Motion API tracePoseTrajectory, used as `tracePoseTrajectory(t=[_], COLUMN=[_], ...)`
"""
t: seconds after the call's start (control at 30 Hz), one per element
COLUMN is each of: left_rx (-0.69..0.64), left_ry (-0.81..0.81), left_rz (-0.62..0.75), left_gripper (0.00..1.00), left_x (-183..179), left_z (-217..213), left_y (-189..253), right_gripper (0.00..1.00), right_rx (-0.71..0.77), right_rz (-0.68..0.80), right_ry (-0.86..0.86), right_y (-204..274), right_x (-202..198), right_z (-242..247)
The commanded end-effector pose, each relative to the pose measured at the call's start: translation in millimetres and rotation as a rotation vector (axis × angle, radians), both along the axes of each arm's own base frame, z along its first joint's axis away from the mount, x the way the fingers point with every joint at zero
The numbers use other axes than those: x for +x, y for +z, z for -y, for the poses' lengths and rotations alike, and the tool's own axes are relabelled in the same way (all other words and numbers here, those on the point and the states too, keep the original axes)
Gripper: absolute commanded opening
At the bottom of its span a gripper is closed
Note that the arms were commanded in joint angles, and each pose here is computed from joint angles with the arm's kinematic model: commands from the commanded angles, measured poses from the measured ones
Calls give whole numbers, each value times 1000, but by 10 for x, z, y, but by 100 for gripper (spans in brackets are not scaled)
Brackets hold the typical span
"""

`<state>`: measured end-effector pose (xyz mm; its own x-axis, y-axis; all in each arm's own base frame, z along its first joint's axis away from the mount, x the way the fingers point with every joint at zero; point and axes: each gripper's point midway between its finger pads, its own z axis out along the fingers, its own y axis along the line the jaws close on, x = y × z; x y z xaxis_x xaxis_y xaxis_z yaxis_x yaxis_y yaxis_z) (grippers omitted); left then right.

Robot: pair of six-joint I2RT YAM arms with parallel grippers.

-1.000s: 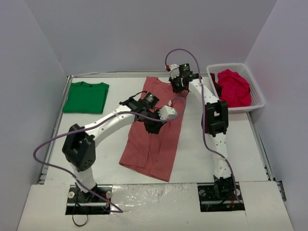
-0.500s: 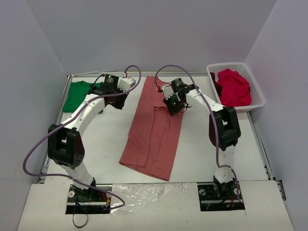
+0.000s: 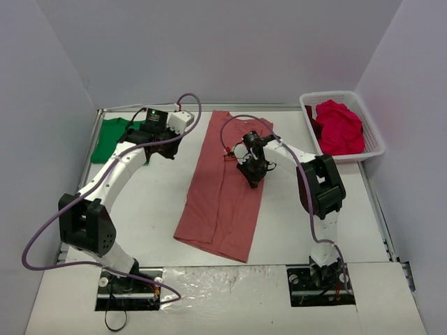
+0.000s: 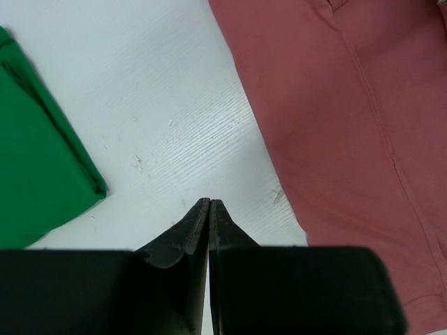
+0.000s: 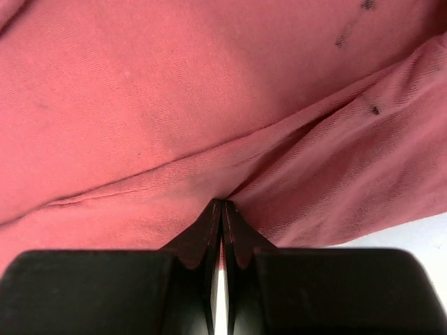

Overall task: Fold and stack the t-shirts
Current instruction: Rotate the tshirt 90 degrees

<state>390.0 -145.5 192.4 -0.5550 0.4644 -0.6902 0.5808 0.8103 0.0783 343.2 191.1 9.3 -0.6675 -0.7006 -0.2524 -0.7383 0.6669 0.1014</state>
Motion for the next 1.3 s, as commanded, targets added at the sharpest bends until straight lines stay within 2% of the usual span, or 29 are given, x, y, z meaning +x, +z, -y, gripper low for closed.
tracePoseTrajectory(t=[0.0, 0.2, 0.23, 0.3, 0.33, 0.53, 0.63, 0.8, 0.87, 0.9, 0.93, 1.0, 1.03, 1.07, 1.13, 1.2, 1.27], left_rx=[-19, -39, -43, -54, -57, -73, -55, -1, 23, 36, 42, 44, 34, 38, 68, 129, 213], left_ry=[7, 15, 16, 16, 15, 1, -10, -22, -28, -43, -43, -50, -55, -58, -28, -9, 11], left_rz=[55, 51, 46, 52, 50, 35, 8, -4, -10, 5, 19, 47, 77, 92, 150, 167, 164], left_gripper=[2, 3, 3, 3, 3, 3, 4, 7, 7, 10, 13, 17, 21, 24, 31, 39, 40], left_x=[2, -18, -27, -38, -46, -56, -56, -16, -62, -76, -133, -199, -288, -340, -466, -614, -711], left_z=[-12, -28, -28, -33, -30, 7, 3, -49, -98, -115, -153, -181, -201, -216, -354, -521, -702], left_y=[251, 277, 262, 283, 272, 209, 127, 127, 170, 236, 328, 464, 633, 711, 897, 870, 759], right_gripper=[0, 0, 0, 0, 0, 0, 0, 0, 0, 5, 17, 31, 51, 61, 64, 68, 89], right_rx=[-149, -193, -176, -197, -185, -218, -182, -119, -64, -49, 15, 67, 81, 72, 31, 21, 42], right_rz=[-30, 12, 50, 35, 80, 130, 121, 63, 91, 63, 111, 132, 171, 195, 223, 219, 212], right_ry=[0, -46, -56, -51, -60, -82, -77, -28, -25, -19, -18, -42, -47, -56, -79, -106, -128], right_y=[-204, -331, -250, -350, -254, -301, -272, -137, 212, 246, 595, 880, 1132, 1238, 1369, 1382, 1366], right_x=[-45, 516, 717, 825, 1019, 1415, 1415, 1109, 1040, 903, 864, 739, 585, 513, 225, -125, -335], right_z=[312, 426, 388, 424, 392, 427, 382, 354, 368, 407, 376, 475, 540, 611, 803, 932, 956])
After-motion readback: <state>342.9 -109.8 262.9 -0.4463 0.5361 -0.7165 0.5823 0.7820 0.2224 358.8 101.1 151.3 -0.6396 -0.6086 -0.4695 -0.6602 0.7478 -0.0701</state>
